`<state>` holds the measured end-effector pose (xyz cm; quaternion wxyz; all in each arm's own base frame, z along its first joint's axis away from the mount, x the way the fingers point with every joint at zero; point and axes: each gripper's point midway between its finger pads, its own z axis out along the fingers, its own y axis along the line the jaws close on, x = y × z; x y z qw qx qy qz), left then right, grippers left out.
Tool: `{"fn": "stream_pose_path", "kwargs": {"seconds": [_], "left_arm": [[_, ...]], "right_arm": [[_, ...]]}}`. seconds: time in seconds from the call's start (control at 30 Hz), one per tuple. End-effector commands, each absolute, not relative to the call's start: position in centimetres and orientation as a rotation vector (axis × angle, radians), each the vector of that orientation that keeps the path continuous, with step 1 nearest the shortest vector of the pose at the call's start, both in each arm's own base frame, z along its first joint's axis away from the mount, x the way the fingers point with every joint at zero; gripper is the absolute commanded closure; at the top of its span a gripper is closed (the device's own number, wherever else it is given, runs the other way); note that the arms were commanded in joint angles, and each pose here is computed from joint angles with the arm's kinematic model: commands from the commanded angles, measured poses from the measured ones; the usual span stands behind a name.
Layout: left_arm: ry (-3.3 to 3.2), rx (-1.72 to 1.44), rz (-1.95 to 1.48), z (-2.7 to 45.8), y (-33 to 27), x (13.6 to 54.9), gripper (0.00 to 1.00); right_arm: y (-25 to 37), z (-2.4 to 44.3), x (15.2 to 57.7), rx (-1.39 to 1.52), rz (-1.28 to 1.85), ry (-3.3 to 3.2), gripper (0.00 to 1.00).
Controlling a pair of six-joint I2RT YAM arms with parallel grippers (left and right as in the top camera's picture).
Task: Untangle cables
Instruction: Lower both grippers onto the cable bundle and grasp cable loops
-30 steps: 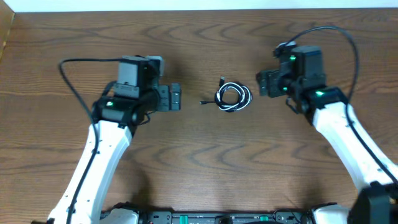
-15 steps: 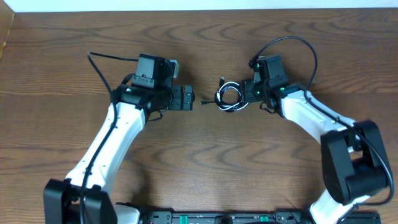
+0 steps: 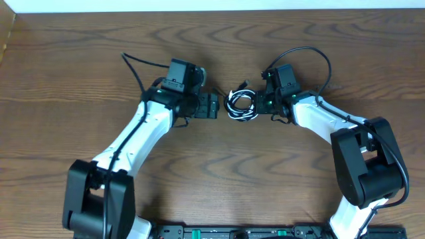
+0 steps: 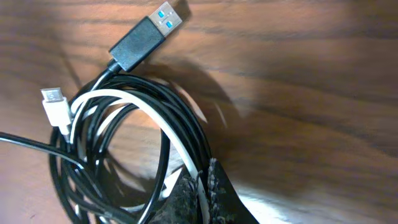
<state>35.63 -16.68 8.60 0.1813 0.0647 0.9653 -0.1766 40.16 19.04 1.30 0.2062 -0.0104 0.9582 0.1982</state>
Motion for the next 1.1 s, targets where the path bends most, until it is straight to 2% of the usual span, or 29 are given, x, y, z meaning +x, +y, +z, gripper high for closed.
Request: {"fn": "stream_pose_path", "kwargs": {"seconds": [0.0,0.23,0.73,1.0,1.07], "left_arm": [[2.742,0.19,-0.523,7.9,-17.7,35.7,0.2],[2.763,0.242,-0.613,6.6,-19.8,35.2,0.33],[2.752,0.218,-0.626,3.8,-20.5,36.9,0.38],[2.799,0.21,-0.615,1.3,-20.5,36.8,0.44],[2.82,0.187,-0.614,0.7,-20.4,36.6,0.5]], "right_arm": [[21.0,2.1,39.7,-0.06,0.688,2.67,0.99],[22.2,2.5,39.0,-0.094,0.8,2.675,0.99],[23.2,2.9,38.1,-0.123,0.902,2.683,0.99],[23.1,2.8,38.0,-0.12,0.9,2.691,0.99],[22.7,2.5,37.9,-0.107,0.869,2.708,0.99]]}}
